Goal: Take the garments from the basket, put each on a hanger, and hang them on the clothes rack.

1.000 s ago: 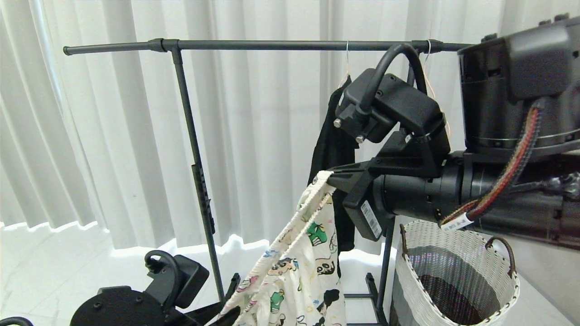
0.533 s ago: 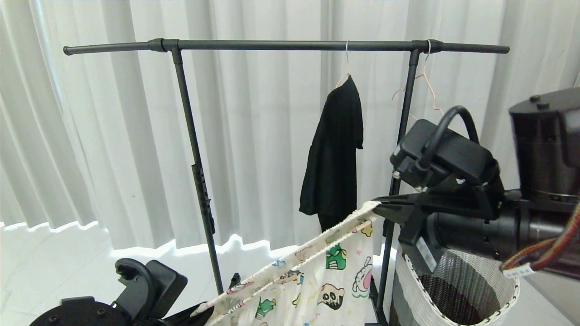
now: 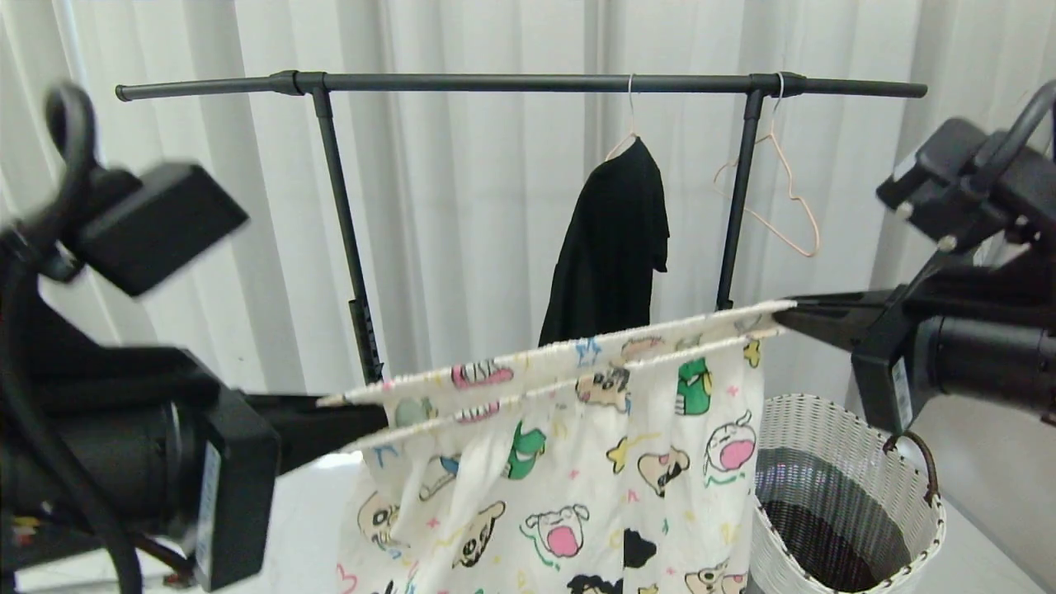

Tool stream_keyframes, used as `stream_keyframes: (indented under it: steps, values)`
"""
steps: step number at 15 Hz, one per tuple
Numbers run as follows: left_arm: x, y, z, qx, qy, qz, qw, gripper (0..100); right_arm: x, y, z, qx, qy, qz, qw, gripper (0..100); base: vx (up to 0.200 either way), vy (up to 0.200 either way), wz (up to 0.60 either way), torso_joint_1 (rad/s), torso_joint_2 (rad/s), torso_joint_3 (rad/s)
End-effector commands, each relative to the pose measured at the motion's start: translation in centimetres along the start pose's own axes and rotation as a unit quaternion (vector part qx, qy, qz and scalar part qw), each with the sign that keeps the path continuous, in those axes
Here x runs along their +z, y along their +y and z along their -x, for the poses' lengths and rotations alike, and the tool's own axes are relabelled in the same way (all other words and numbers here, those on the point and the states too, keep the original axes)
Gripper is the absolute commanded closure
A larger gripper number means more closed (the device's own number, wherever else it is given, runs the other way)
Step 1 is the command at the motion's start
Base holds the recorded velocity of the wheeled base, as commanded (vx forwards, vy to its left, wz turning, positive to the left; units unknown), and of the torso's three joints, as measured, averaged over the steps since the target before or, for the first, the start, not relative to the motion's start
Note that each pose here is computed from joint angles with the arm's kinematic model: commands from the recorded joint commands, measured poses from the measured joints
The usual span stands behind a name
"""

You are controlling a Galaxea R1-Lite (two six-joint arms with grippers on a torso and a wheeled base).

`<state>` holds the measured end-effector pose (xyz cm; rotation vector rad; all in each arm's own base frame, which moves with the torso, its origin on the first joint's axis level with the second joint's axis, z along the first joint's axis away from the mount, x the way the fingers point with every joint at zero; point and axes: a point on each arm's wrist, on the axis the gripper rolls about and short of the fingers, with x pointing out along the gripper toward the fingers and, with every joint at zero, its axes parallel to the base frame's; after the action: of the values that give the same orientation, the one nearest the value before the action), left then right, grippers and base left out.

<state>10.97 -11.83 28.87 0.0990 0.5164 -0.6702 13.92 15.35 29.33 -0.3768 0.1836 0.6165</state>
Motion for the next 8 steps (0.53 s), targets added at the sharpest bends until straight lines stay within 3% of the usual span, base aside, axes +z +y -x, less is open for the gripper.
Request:
stream_keyframes:
  steps: [1, 4, 8]
  values:
    - [5.5, -0.1, -0.4, 0.007, -0.024, 0.012, 0.9996, 100, 2.7, -2.3, -0.1, -0.043, -0.027, -0.019, 0.9985, 100, 0.0, 0.0, 0.0, 0.0, 0.0, 0.0]
    - [7.2, 0.1, -0.7, 0.067, -0.053, 0.019, 0.9962, 100, 4.5, -3.7, -0.1, -0.068, -0.043, -0.028, 0.9964, 100, 0.0, 0.0, 0.0, 0.0, 0.0, 0.0]
    - [7.0, -0.1, 0.0, 0.062, -0.059, 0.015, 0.9962, 100, 4.2, -3.8, 0.7, -0.063, -0.033, -0.025, 0.9972, 100, 0.0, 0.0, 0.0, 0.0, 0.0, 0.0]
